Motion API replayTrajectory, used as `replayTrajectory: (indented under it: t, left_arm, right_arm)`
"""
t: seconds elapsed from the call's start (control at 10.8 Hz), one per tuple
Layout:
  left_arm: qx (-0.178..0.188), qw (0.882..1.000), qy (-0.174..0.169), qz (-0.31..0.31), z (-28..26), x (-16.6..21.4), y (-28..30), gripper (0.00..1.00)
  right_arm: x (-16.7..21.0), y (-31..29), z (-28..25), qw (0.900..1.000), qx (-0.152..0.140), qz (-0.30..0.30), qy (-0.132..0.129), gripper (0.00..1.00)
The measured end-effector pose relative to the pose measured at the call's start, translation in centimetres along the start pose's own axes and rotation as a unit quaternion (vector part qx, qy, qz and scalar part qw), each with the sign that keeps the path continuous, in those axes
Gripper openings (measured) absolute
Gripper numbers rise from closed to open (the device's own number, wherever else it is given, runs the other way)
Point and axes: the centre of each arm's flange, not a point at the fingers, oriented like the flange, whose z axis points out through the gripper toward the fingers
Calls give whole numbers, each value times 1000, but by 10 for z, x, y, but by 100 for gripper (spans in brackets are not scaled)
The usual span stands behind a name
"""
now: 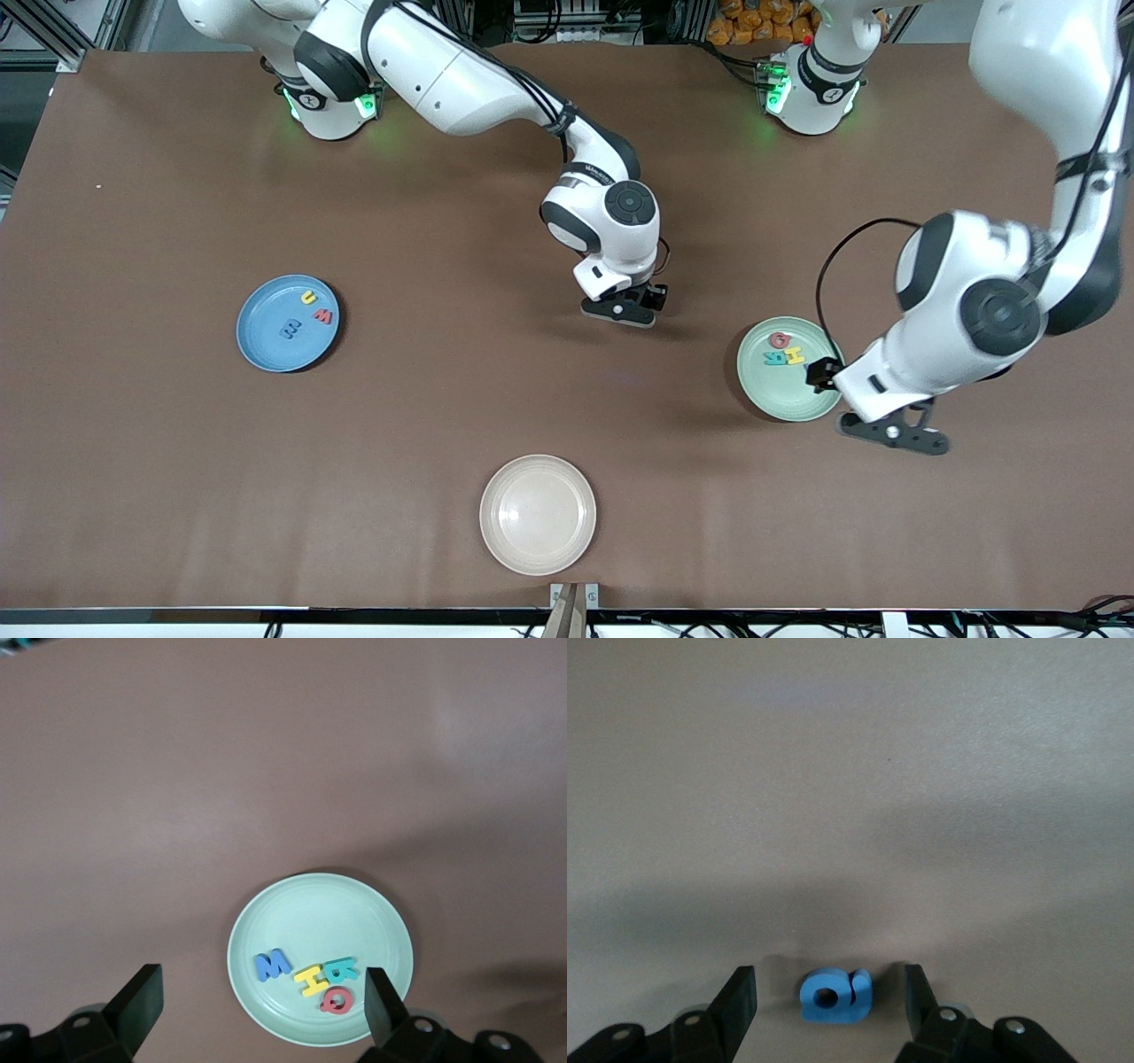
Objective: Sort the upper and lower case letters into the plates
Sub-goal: 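Grasp the blue a with the right gripper while the left gripper withdraws, then carry the blue a to the blue plate with the right gripper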
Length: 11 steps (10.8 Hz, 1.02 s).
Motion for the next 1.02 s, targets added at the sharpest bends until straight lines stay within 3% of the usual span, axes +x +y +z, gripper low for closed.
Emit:
replayTrajectory:
  t: [0.19, 0.65, 0.83, 1.02]
  left_arm:
    - [-17, 999, 24, -23, -52, -9, 2, 100]
    - [5, 999, 42, -31, -137, -42, 7, 100]
    - [5, 999, 38, -35, -133, -42, 2, 100]
    - [1, 998, 37, -60, -132, -42, 2, 100]
  right_arm:
    - [-1, -1, 1, 1000, 0, -1, 1, 74]
    - [-4, -2, 5, 1000, -2, -2, 0, 64]
    - [-2, -2, 2, 1000, -4, -2, 0, 36]
    - [-2, -2, 3, 1000, -7, -26, 0, 37]
